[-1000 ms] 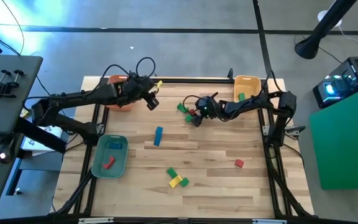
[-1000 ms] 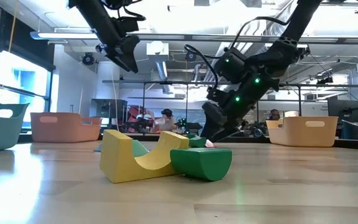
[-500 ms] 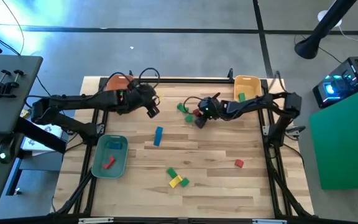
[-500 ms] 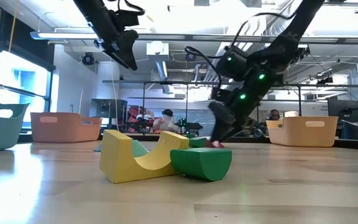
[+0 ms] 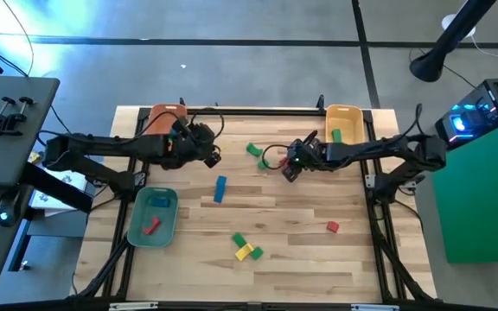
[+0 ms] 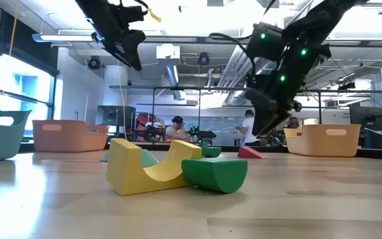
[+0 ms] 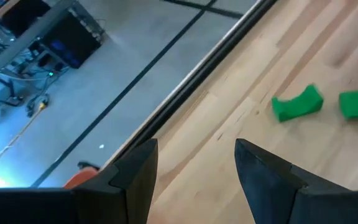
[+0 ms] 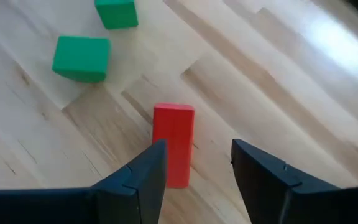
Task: Sort blocks by size
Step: Put the red triangular block into the yellow bin
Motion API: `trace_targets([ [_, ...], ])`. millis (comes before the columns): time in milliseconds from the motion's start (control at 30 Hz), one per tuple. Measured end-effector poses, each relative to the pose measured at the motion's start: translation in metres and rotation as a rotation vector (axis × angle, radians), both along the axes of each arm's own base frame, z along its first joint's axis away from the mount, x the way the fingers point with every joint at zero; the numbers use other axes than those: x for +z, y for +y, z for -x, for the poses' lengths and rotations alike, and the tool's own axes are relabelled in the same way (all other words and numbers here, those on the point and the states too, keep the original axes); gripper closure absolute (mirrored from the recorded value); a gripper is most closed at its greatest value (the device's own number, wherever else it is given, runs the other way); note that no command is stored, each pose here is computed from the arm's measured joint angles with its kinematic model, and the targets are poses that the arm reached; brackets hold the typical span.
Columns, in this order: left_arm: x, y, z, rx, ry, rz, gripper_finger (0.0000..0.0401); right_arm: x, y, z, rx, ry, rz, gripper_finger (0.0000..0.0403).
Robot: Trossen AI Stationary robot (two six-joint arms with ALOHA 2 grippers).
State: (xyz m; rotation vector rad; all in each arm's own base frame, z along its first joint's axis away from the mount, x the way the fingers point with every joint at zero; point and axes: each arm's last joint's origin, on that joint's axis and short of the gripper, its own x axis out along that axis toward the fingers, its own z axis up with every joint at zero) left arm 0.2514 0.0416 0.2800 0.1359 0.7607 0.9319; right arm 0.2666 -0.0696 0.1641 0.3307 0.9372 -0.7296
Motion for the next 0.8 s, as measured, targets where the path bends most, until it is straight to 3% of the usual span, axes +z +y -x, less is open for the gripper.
trace_targets([
  [267,-0.034,-0.015,0.01,0.055,0.009,0.006,0.02,-0.032,-0.015,-0.011,0.0,-0.018,-0.173,0.0138],
  [467,-0.039,-0.025,0.013,0.061,0.0,-0.046,0.02,-0.053,-0.02,-0.02,-0.027,0.011,-0.121,0.0114],
  [600,-0.038,-0.028,0.011,0.058,-0.02,-0.057,0.02,-0.058,-0.017,-0.022,0.008,0.042,-0.101,0.0148],
  [800,-0.038,-0.028,0.011,0.063,-0.037,-0.054,0.02,-0.054,-0.016,-0.028,0.087,0.009,-0.048,0.0276],
])
